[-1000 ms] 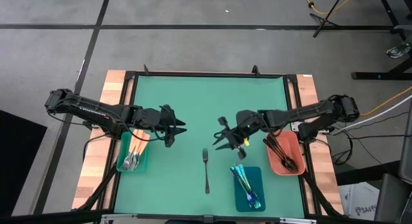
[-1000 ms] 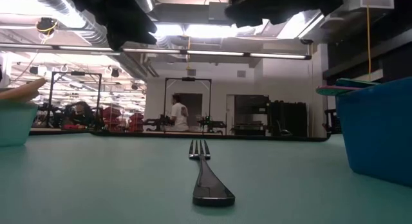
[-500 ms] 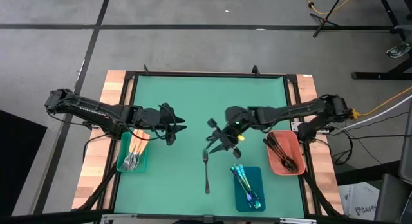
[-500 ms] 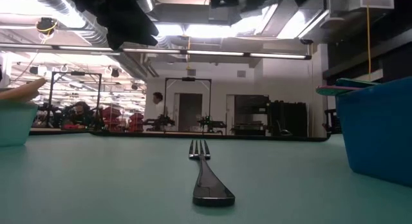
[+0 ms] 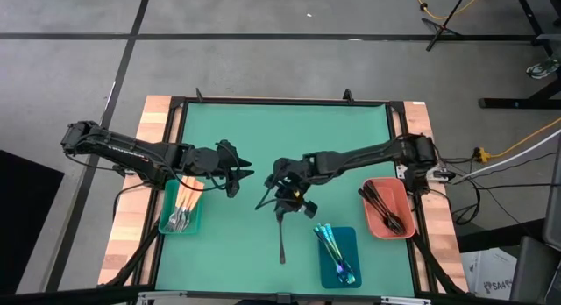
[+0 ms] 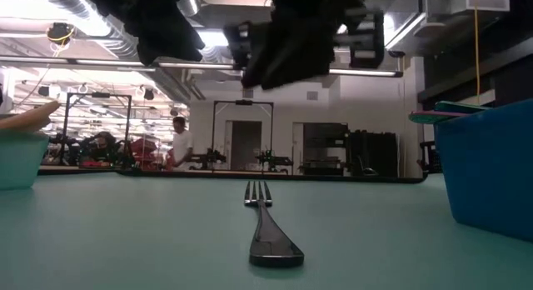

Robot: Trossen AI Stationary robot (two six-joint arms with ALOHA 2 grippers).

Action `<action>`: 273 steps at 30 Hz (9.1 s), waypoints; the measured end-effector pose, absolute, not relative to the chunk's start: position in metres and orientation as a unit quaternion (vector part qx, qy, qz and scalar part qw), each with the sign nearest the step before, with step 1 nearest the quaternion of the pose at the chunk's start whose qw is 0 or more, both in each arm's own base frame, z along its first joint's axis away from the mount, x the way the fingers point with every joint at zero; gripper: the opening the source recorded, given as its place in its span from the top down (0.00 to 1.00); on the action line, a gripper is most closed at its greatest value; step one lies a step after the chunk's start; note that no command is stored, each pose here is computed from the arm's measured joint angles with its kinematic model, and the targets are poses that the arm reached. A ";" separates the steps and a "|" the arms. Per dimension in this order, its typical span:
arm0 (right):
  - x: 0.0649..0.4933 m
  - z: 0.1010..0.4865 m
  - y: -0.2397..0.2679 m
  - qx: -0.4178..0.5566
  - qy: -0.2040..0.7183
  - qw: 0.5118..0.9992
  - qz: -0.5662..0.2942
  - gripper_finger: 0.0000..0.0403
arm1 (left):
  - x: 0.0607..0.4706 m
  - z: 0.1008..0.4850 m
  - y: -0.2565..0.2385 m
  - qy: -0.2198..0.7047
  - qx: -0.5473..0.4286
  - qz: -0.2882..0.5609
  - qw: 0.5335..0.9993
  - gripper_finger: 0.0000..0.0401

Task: Sort silverware by color (type)
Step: Put the black fork into the orange bin

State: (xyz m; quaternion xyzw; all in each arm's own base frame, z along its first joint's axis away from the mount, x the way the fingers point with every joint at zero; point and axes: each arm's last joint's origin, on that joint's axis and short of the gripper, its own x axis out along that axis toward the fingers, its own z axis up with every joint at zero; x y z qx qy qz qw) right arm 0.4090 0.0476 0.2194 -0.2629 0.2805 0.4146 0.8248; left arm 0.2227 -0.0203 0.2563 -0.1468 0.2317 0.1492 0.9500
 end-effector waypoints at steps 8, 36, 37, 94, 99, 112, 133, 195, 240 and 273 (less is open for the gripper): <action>0.416 0.182 0.071 -0.307 0.285 0.783 0.459 0.79 | 0.222 0.256 -0.020 0.237 -0.145 0.150 0.949 0.67; 0.424 0.143 0.086 -0.330 0.300 0.759 0.475 0.79 | 0.221 0.254 -0.020 0.242 -0.142 0.154 0.947 0.67; 0.424 0.143 0.086 -0.330 0.302 0.758 0.474 0.79 | 0.221 0.254 -0.020 0.242 -0.142 0.155 0.947 0.67; 0.412 0.138 0.060 -0.280 0.510 0.761 0.288 0.80 | 0.220 0.253 -0.018 0.248 -0.137 0.169 0.944 0.67; 0.411 0.138 0.061 -0.277 0.510 0.760 0.292 0.88 | 0.220 0.253 -0.018 0.248 -0.138 0.169 0.944 0.67; 0.412 0.137 0.061 -0.270 0.507 0.761 0.301 0.99 | 0.220 0.253 -0.018 0.248 -0.138 0.169 0.944 0.67; 0.398 0.167 0.059 -0.264 0.515 0.762 0.292 1.00 | 0.222 0.256 -0.018 0.229 -0.142 0.178 0.947 0.67; 0.387 0.223 0.020 -0.303 0.473 0.819 0.117 0.66 | 0.222 0.256 -0.016 0.222 -0.132 0.198 0.946 0.67; 0.390 0.134 0.011 -0.138 0.631 0.745 0.169 0.78 | 0.221 0.256 -0.015 0.223 -0.127 0.210 0.944 0.67; 0.388 0.145 0.013 -0.122 0.616 0.759 0.174 1.00 | 0.221 0.256 -0.015 0.223 -0.127 0.210 0.943 0.67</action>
